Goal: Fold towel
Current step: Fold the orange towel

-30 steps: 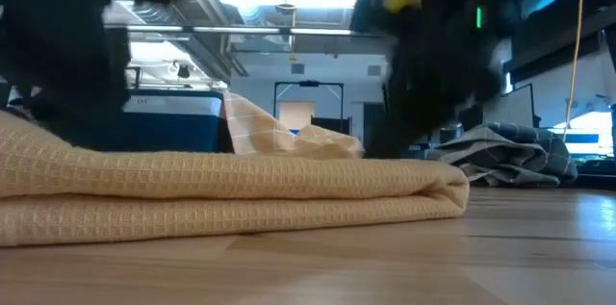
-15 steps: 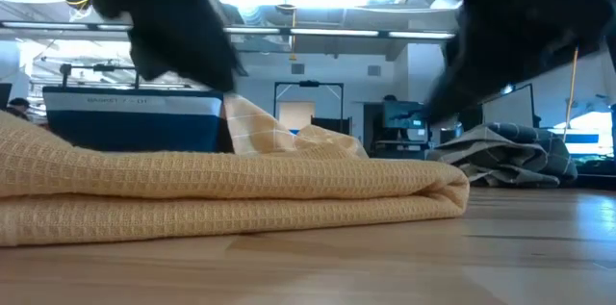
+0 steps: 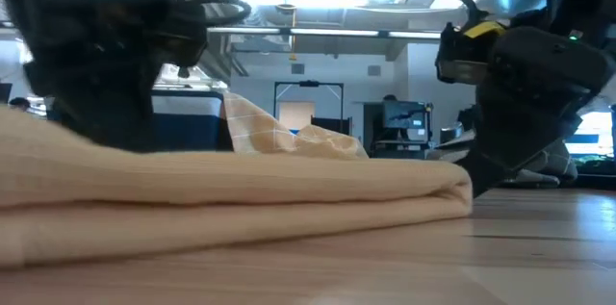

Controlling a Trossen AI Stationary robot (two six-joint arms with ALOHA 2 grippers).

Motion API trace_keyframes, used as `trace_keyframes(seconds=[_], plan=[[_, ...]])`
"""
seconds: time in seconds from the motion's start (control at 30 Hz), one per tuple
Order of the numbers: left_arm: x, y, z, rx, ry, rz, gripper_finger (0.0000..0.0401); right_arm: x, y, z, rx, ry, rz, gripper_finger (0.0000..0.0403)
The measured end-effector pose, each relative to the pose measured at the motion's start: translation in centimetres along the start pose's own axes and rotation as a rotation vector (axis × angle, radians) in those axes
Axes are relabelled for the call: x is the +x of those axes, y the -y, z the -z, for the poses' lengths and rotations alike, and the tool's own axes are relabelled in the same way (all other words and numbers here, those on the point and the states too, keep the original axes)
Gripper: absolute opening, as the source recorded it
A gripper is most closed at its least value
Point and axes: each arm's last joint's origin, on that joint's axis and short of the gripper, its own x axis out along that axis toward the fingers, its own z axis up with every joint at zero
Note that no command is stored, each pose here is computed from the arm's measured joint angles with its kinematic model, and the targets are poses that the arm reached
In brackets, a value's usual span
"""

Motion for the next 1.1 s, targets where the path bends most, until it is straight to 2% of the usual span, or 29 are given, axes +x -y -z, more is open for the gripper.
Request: trace_keyframes(seconds=[0.17,0.3,0.4,0.53,0.63,0.73,0.87,1.0,1.1], plan=[[-0.2,1.4,1.5,0.000,0.003,0.092,0.0133,0.3,0.5,-0.8,0.026,0.097,0.066,0.0193],[-1.5,2.7,1.5,0.039,0.017,0.157,0.0133,0.4,1.2,-1.5,0.048,0.098,0.086,0.0193],[-4.1,4.1,-0.3,0.109,0.087,0.207,0.0132,-0.1,1.3,-2.0,0.032,0.088,0.060,0.0193],[-7.2,5.0,-4.0,0.287,0.258,0.181,0.0125,-1.0,1.2,-2.4,-0.005,0.102,0.045,0.0193],[-8.0,5.2,-6.9,0.416,0.382,0.172,0.0122,-1.4,1.2,-2.5,-0.034,0.096,0.040,0.0193],[-7.3,4.2,-9.8,0.483,0.399,0.154,0.0127,-2.0,1.6,-2.3,-0.060,0.045,0.053,0.0193],[-5.0,1.5,-13.5,0.489,0.295,0.186,0.0163,-3.9,1.8,-1.5,-0.106,-0.029,0.074,0.0193],[-2.3,-0.9,-16.1,0.529,0.184,0.263,0.0204,-6.1,1.2,-0.3,-0.190,0.003,0.104,0.0193],[-0.1,-2.6,-17.0,0.605,0.124,0.248,0.0221,-7.1,0.9,0.7,-0.257,0.056,0.156,0.0193]])
